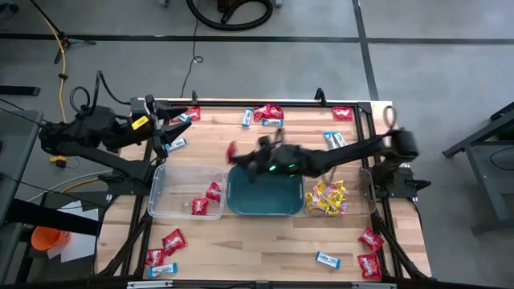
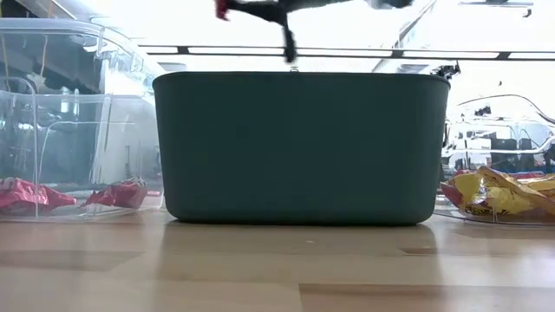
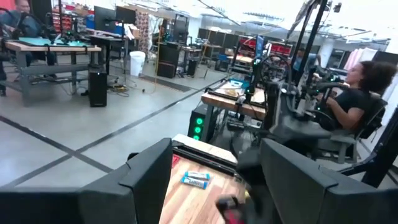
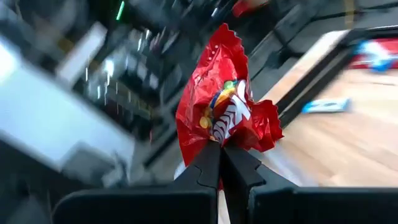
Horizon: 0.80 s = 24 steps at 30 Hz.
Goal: Sort candy
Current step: Put the red candy into the left transparent bin
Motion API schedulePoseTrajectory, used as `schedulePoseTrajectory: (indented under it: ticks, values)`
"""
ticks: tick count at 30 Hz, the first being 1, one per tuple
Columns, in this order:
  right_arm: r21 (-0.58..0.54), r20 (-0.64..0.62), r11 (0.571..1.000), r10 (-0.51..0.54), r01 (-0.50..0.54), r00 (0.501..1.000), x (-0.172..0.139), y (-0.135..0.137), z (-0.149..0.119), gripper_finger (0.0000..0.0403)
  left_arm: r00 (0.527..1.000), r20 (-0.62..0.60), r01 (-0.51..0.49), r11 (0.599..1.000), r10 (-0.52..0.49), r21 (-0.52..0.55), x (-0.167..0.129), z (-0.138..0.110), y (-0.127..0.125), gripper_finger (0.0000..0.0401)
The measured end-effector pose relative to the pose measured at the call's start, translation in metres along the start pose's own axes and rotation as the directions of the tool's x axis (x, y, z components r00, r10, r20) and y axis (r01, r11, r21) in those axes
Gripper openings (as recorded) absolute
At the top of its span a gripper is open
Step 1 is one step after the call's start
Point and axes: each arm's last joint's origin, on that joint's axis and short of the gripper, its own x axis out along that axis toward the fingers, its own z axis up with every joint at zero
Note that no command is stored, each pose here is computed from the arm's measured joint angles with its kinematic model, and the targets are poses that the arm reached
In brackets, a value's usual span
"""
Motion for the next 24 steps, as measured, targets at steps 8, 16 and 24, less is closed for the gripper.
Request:
schedulePoseTrajectory:
  ticks: [8, 16, 24]
  values:
    - [-0.206, -0.342, 0.978, -0.038, -0.035, 0.939, 0.073, 0.025, -0.015, 0.0009, 1.000, -0.001, 0.001, 1.000, -0.001, 0.000, 0.000, 0.000, 0.000, 0.0229]
    - [-0.308, -0.602, 0.943, -0.089, -0.128, 0.793, 0.102, 0.019, -0.033, 0.0130, 1.000, 0.003, -0.014, 1.000, 0.014, -0.001, 0.000, 0.000, 0.000, 0.0229]
    - [-0.506, -0.684, 0.839, -0.248, -0.201, 0.686, 0.082, 0.031, -0.007, 0.0228, 0.990, 0.006, -0.138, 0.990, 0.138, -0.030, 0.007, -0.002, 0.000, 0.0229]
